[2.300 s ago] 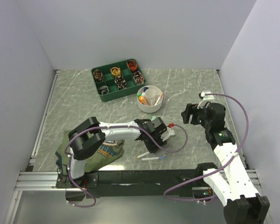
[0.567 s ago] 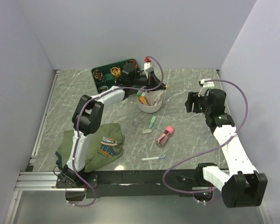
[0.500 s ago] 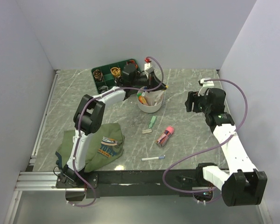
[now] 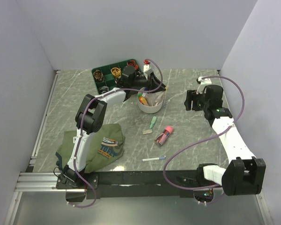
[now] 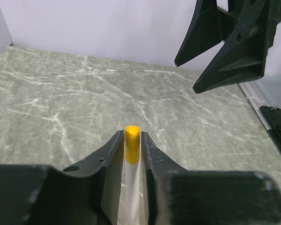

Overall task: Sort the stationery into containers
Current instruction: Place the pen in the storage box.

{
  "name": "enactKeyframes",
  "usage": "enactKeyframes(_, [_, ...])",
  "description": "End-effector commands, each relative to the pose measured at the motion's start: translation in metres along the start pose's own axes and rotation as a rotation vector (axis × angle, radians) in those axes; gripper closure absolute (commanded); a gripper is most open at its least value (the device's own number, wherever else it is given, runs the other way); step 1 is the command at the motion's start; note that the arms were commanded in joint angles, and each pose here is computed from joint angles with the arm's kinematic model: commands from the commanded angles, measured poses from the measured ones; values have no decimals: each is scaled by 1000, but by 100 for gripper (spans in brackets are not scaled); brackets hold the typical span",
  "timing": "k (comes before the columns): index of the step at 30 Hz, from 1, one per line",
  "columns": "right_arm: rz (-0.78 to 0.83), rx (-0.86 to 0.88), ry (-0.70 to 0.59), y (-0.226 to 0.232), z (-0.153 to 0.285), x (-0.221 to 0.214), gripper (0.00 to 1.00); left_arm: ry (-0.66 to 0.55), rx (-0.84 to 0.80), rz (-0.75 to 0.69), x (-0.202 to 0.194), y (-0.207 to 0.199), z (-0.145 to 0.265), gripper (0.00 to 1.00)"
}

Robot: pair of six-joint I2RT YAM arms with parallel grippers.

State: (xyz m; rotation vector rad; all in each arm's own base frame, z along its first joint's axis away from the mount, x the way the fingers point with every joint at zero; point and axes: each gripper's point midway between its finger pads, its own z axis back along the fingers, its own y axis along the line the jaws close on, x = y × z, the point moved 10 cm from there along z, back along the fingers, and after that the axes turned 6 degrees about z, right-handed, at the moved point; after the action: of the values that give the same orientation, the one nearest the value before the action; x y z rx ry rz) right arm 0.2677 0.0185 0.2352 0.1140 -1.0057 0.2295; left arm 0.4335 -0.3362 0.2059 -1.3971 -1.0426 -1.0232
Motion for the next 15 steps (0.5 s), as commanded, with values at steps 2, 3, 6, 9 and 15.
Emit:
enactKeyframes(2, [14, 3, -84, -4, 0, 28, 26, 17, 12, -106, 16, -4, 11, 59])
enactKeyframes(3, [12, 5, -86, -4, -1, 29, 26, 29, 23, -107, 16, -4, 11, 59])
enactKeyframes(6, [6, 12, -88, -4, -3, 31, 26, 44, 33, -113, 19, -6, 13, 55])
enactKeyframes(9, [12, 16, -96, -4, -1, 34, 26, 38, 48, -143, 32, -17, 17, 53])
enactKeyframes(15, [16, 18, -116, -2, 6, 30, 26, 65, 127, -249, 68, -76, 39, 47])
